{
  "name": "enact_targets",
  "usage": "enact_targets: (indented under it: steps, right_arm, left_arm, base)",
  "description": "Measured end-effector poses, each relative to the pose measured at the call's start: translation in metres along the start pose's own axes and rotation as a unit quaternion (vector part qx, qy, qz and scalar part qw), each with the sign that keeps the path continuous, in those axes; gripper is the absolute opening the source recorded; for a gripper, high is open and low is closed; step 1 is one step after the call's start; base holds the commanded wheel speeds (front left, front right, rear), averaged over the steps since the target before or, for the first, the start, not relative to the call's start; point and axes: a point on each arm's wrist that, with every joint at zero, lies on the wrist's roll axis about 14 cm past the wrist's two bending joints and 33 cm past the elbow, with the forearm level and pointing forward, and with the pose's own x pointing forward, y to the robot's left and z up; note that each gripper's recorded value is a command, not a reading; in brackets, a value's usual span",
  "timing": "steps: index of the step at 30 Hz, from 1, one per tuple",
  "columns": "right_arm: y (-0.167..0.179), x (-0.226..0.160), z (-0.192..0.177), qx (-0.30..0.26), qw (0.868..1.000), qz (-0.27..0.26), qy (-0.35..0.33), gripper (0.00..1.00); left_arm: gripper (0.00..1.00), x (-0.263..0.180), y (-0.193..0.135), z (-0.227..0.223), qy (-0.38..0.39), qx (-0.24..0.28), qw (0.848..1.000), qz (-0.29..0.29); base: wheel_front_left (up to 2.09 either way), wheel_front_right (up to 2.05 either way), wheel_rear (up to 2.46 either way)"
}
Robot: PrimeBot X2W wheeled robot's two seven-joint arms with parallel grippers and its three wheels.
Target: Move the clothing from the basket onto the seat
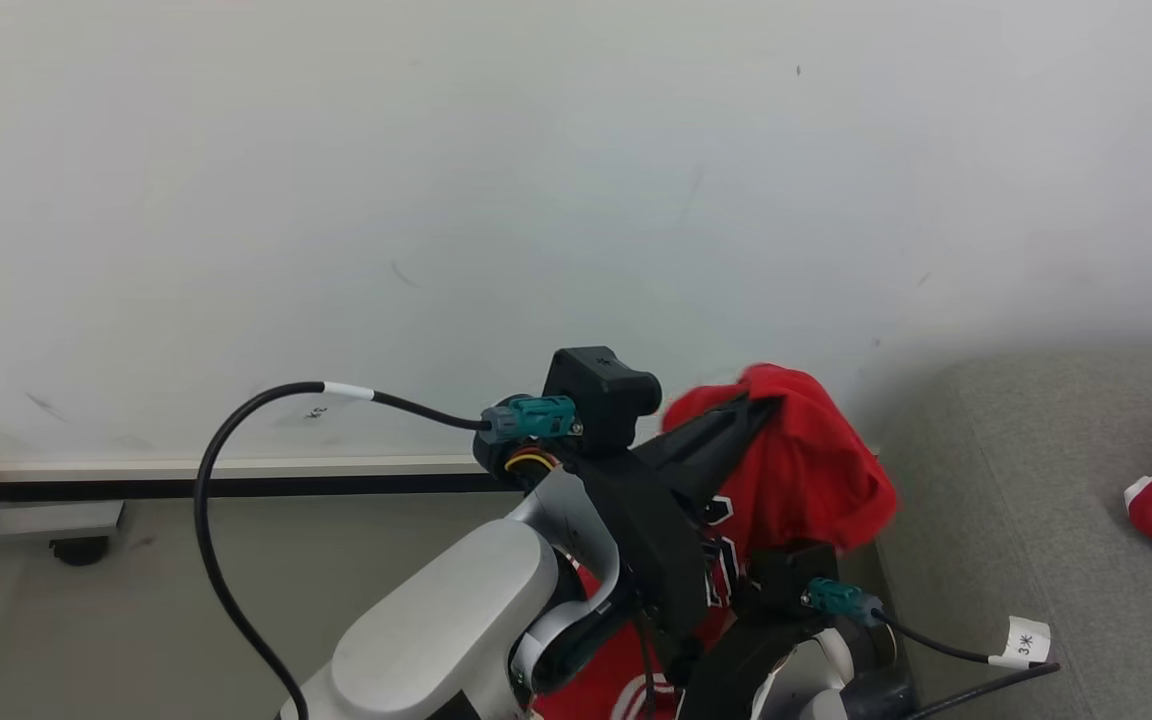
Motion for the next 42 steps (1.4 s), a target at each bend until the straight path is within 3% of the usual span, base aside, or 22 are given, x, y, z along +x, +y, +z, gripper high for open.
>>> enact_targets:
  steps: [2,3,4,5,9,10,11,12,13,22,42]
  right_arm:
    - [0.002,0.001,-0.001,0.0,1.0,0.003,0.001,1.0]
    - [0.002,0.002,0.001,-0.001,1.0,0.005,0.0,0.88]
    - [0.002,0.003,0.003,-0.001,1.0,0.006,-0.003,0.33]
    - [0.002,0.003,0.003,-0.001,1.0,0.006,-0.004,0.0]
    - [0.0,0.002,0.001,0.001,1.0,0.003,-0.003,0.0]
    - [-0.001,0.002,0.001,0.002,1.0,0.001,-0.003,0.0]
    - [-0.003,0.002,0.001,0.002,1.0,-0.001,-0.003,0.0]
    - [-0.003,0.001,0.0,0.002,1.0,-0.002,-0.004,0.0]
    - [-0.004,0.001,0.001,0.003,1.0,-0.003,-0.006,0.0]
    - [-0.016,-0.006,0.001,0.009,1.0,-0.025,-0.013,0.0]
    - [-0.054,-0.043,0.015,0.002,0.993,-0.108,-0.038,0.0]
  left_arm:
    - [0.0,-0.001,-0.006,0.002,-0.003,-0.007,1.0,-0.009]
    - [0.0,-0.001,-0.009,0.002,-0.004,-0.011,1.0,-0.012]
    - [0.0,-0.002,-0.01,0.002,-0.003,-0.013,1.0,-0.013]
    - [0.0,-0.002,-0.009,0.001,-0.003,-0.013,1.0,-0.013]
    - [0.0,-0.004,-0.001,-0.006,0.006,-0.012,1.0,0.002]
    - [0.06,-0.005,0.003,-0.009,0.01,-0.007,1.0,0.009]
    - [0.35,-0.006,0.007,-0.013,0.014,-0.006,1.0,0.014]
    - [0.73,-0.007,0.011,-0.017,0.016,-0.007,1.0,0.021]
    - [1.0,-0.008,0.016,-0.019,0.017,0.0,0.999,0.028]
    - [1.0,-0.023,0.06,-0.05,0.012,0.012,0.995,0.101]
    - [1.0,-0.09,0.084,-0.133,0.041,-0.056,0.983,0.17]
  base:
    - [0.0,0.0,0.0]
    - [0.0,0.0,0.0]
    - [0.0,0.0,0.0]
    - [0.0,0.0,0.0]
    - [0.0,0.0,0.0]
    - [0.0,0.0,0.0]
    - [0.0,0.0,0.0]
    - [0.0,0.0,0.0]
    - [0.0,0.0,0.0]
    - [0.0,0.0,0.0]
    - [0.0,0.0,0.0]
